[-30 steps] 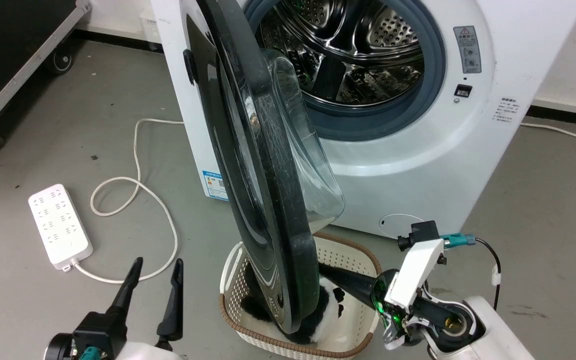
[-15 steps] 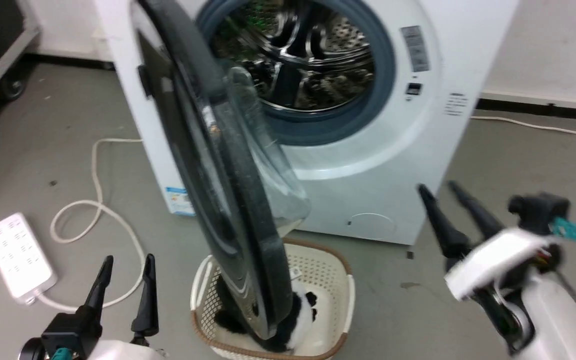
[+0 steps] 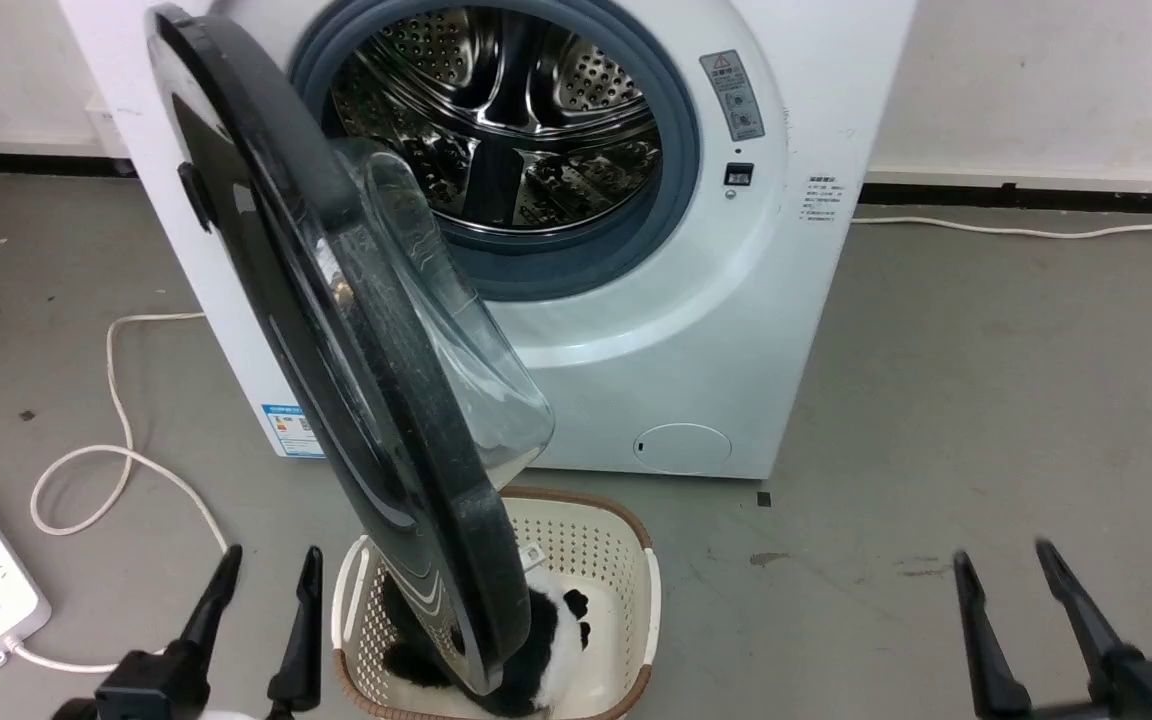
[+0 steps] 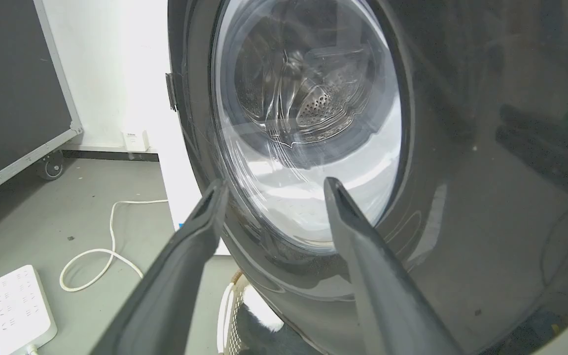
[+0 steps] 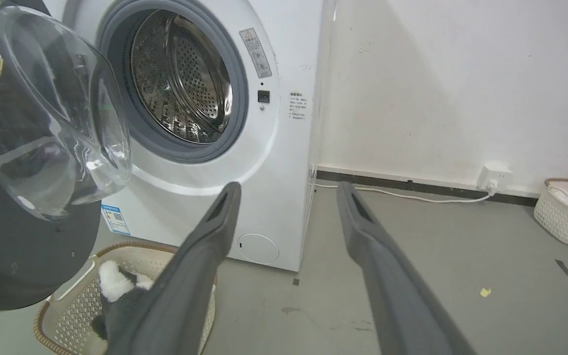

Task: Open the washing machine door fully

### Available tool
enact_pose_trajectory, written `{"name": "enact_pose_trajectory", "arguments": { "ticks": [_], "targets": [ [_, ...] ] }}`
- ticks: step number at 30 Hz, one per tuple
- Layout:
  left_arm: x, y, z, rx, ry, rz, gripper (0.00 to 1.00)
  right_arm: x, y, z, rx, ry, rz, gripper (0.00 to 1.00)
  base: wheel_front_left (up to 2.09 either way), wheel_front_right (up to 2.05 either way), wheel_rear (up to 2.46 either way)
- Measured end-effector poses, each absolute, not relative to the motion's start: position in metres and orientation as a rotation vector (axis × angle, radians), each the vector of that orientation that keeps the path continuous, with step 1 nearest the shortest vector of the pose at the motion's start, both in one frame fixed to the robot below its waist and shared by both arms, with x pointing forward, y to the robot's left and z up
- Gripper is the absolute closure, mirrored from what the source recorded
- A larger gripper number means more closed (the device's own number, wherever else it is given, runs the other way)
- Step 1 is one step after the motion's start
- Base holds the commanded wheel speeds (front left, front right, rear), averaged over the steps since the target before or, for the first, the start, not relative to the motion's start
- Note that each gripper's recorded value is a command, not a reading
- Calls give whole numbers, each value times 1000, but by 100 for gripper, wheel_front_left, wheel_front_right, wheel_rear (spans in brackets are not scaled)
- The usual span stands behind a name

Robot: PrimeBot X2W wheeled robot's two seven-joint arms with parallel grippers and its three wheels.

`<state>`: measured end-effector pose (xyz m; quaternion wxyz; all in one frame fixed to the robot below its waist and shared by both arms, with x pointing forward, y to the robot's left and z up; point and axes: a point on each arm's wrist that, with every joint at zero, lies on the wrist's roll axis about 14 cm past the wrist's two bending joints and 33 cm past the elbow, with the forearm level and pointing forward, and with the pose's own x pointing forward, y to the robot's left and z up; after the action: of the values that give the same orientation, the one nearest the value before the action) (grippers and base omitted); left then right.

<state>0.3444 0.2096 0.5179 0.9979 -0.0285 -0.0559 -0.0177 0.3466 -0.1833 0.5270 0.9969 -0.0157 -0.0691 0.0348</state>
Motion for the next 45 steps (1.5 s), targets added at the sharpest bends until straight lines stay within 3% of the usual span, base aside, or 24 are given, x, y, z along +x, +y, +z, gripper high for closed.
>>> {"name": "enact_pose_trajectory", "arguments": {
  "ticks": [14,15,16,25,34,40,45],
  "targets": [
    [339,190,508,-74,-81,-86,0,337,-178,528,11,-148,82,0,0,0,0],
    [339,190,507,-74,-80,-85,65,337,-177,528,11,-147,83,0,0,0,0],
    [339,190,507,-74,-79,-84,100,337,-177,528,12,-147,83,0,0,0,0],
    [341,207,529,-90,-154,-18,100,338,-176,527,19,-144,87,0,0,0,0],
    [339,240,630,-156,-489,84,100,337,-175,529,22,-151,88,0,0,0,0],
    [325,221,694,-163,-697,15,100,337,-176,529,31,-152,86,0,0,0,0],
    [324,175,702,-194,-711,-129,100,336,-176,528,37,-150,86,0,0,0,0]
  ]
}}
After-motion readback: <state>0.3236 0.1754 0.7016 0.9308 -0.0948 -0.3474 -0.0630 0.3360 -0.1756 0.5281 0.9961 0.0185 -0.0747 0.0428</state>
